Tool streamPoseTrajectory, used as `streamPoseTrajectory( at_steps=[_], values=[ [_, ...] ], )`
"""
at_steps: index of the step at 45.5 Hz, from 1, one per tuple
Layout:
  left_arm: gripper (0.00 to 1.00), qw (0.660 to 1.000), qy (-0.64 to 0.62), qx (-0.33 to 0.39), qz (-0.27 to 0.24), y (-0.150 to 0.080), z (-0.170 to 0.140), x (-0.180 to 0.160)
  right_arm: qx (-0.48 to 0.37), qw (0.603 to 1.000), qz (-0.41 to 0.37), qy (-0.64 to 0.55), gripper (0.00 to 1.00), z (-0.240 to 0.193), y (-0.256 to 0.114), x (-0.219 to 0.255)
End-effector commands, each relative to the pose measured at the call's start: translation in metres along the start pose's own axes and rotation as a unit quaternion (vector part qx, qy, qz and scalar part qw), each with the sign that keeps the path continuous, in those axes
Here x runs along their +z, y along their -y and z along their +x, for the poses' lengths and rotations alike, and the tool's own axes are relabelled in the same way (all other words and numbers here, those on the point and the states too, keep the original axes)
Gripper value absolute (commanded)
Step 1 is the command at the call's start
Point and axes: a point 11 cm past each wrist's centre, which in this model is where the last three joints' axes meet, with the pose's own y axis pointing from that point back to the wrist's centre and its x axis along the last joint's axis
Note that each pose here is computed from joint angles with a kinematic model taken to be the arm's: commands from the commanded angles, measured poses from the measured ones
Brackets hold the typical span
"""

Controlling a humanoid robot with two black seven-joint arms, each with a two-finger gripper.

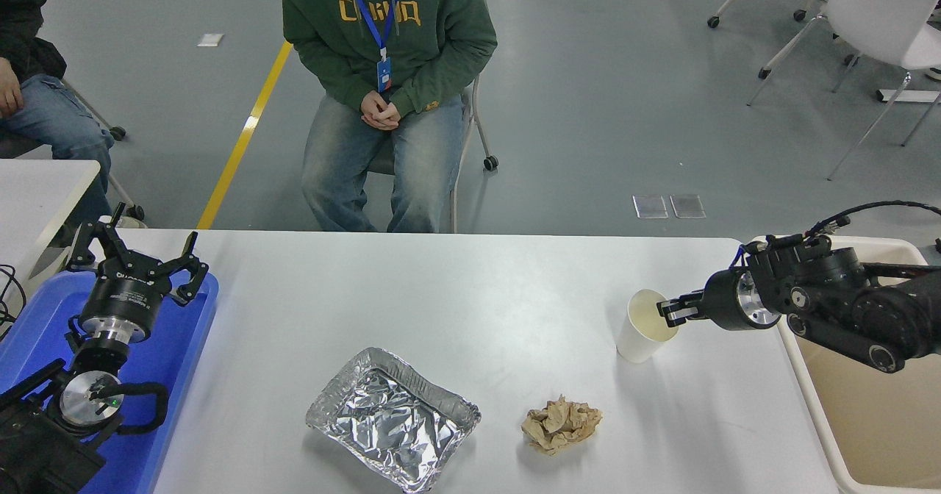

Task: Clean the table surface

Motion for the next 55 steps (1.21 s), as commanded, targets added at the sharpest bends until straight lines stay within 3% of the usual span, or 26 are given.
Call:
streamPoseTrajectory(
  at_steps=[1, 55],
  values=[
    [1.0, 1.0, 0.0, 0.0, 0.0, 0.0, 0.0, 0.0, 0.026, 0.999, 0.021, 0.027, 0.0, 0.019, -0.018, -0.002],
    [1.0, 1.0, 0.0, 0.0, 0.0, 0.0, 0.0, 0.0, 0.11, 0.993, 0.005, 0.047, 0.0, 0.044, -0.168, 0.032]
  ],
)
